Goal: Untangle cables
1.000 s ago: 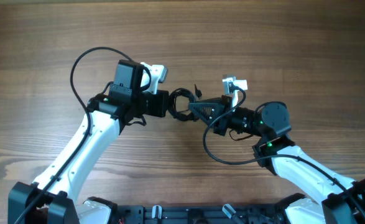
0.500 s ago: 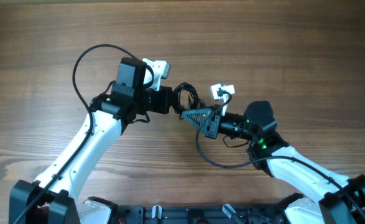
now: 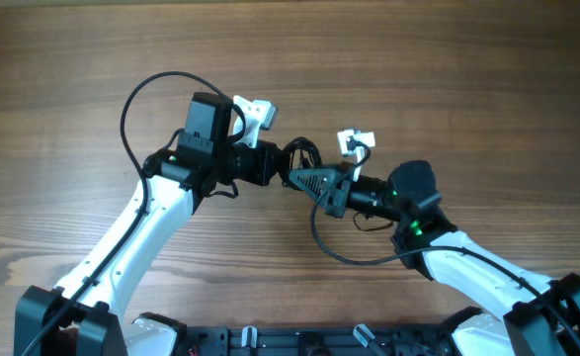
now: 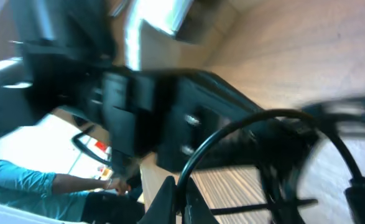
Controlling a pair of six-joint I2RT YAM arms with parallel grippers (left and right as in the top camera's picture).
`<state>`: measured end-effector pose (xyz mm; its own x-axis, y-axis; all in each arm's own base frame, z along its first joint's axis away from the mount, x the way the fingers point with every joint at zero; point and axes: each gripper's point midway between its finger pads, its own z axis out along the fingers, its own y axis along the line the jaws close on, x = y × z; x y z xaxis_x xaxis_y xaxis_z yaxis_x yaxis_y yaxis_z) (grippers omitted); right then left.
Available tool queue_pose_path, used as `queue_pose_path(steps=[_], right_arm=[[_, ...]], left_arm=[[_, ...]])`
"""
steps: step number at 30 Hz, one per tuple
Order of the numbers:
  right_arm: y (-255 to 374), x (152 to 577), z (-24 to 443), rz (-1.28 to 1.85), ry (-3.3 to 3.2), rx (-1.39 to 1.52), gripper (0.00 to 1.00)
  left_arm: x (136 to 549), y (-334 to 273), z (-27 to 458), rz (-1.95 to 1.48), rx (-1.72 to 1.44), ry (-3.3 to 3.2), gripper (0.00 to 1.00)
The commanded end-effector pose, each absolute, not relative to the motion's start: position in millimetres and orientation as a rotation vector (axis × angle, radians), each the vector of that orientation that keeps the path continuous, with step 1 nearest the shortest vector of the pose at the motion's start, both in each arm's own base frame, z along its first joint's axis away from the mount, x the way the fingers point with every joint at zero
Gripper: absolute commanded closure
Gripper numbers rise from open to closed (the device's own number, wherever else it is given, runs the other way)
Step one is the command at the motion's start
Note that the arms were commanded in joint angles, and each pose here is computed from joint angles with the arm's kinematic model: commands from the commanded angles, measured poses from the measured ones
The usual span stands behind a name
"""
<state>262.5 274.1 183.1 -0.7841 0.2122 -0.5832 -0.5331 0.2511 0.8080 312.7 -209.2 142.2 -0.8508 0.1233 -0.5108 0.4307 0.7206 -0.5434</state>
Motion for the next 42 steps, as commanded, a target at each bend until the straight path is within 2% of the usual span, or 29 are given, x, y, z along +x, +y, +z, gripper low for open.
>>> queue_pose_path(steps=[1, 5, 8, 17, 25, 27, 28, 30, 32, 34, 37, 38, 40, 42], right_arm=[[269, 272, 158, 1.526, 2.042, -0.168, 0.96], [258, 288, 144, 1.456, 2.100, 0.039, 0.96], [247, 303, 141, 1.389, 2.084, 0.177, 0.96], [235, 307, 117, 1.281, 2.163, 0.278, 0.96], [247, 302, 136, 1.380, 2.106, 0.189, 0.96], [247, 302, 134, 1.378, 2.113, 0.192, 0.92], [247, 302, 133, 1.377, 2.116, 0.196, 0.89], [246, 303, 132, 1.375, 2.118, 0.200, 0.72], [246, 304, 132, 1.371, 2.115, 0.204, 0.62], [245, 304, 132, 1.368, 2.115, 0.208, 0.44], [244, 305, 132, 1.366, 2.113, 0.214, 0.23], [241, 307, 132, 1.364, 2.111, 0.231, 0.08], [233, 314, 132, 1.367, 2.101, 0.289, 0.02], [224, 321, 135, 1.372, 2.082, 0.331, 0.00]], left_arm=[[314, -209, 143, -0.968, 0.448, 2.467, 0.96], [313, -209, 144, -0.985, 0.450, 2.462, 0.96], [300, -221, 154, -1.093, 0.610, 2.384, 0.96], [284, -235, 169, -1.261, 0.716, 2.297, 0.96], [278, -244, 175, -1.306, 0.770, 2.255, 0.96], [278, -248, 178, -1.308, 0.783, 2.236, 0.96], [278, -251, 180, -1.314, 0.780, 2.230, 0.96], [280, -254, 182, -1.322, 0.762, 2.225, 0.96], [284, -251, 181, -1.295, 0.748, 2.231, 0.96], [291, -245, 178, -1.257, 0.716, 2.244, 0.96], [309, -227, 174, -1.210, 0.560, 2.302, 0.96], [318, -216, 172, -1.181, 0.477, 2.329, 0.96], [333, -196, 169, -1.151, 0.313, 2.369, 0.96], [346, -174, 166, -1.136, 0.104, 2.407, 0.96]])
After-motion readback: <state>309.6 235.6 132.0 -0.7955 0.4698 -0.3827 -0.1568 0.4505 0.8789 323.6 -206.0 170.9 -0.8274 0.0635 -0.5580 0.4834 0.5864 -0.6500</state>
